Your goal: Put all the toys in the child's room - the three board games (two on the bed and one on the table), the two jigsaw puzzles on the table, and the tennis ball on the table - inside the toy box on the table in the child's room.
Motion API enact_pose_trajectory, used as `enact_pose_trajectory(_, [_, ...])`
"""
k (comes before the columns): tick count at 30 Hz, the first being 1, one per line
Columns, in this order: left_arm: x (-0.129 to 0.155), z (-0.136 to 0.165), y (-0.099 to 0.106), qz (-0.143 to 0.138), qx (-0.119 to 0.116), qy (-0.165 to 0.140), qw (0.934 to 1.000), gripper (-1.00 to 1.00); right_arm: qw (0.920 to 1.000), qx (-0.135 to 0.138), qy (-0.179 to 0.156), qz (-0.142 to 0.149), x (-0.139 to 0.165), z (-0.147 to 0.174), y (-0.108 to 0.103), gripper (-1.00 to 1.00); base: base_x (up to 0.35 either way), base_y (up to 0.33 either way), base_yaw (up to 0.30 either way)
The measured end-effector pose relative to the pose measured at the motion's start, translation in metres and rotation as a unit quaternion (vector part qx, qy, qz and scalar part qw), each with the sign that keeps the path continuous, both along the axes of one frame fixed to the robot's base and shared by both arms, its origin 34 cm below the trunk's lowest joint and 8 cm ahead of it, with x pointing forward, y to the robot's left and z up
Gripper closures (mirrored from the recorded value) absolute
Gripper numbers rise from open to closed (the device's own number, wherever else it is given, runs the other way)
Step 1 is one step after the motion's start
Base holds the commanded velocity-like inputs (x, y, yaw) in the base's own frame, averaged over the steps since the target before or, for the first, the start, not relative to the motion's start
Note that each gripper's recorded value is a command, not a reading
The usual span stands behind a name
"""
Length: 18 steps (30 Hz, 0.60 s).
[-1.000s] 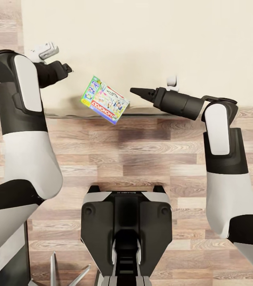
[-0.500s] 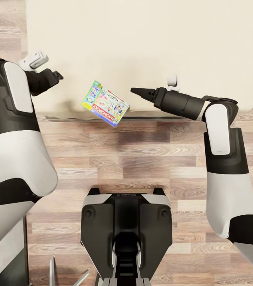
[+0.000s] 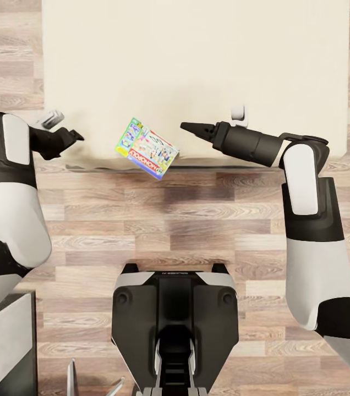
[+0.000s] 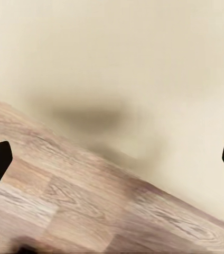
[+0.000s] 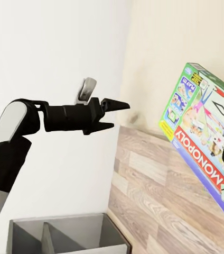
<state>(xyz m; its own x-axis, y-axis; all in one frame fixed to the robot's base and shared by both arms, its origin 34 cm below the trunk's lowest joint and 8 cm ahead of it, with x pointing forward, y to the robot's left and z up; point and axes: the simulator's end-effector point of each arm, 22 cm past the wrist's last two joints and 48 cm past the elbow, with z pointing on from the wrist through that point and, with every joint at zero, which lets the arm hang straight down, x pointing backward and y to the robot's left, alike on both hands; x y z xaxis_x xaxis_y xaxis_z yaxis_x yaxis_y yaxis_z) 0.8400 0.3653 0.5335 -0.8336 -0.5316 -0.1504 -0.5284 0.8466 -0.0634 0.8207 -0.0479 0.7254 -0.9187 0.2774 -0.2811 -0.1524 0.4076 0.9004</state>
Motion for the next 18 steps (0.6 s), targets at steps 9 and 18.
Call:
enact_pose_trajectory(9, [-0.005, 0.005, 0.024, 0.019, -0.008, 0.003, 0.9998, -1.0, 1.0, 0.0, -0.007, 0.0, 0.003, 0.01, 0.0, -1.0, 0.0, 0.0, 0.0])
enact_pose_trajectory(18, [0.001, 0.02, 0.043, 0.024, 0.003, -0.006, 0.9997, -1.0, 0.9999, 0.0, -0.014, 0.0, 0.007, 0.02, 0.0, -1.0, 0.0, 0.0, 0.0])
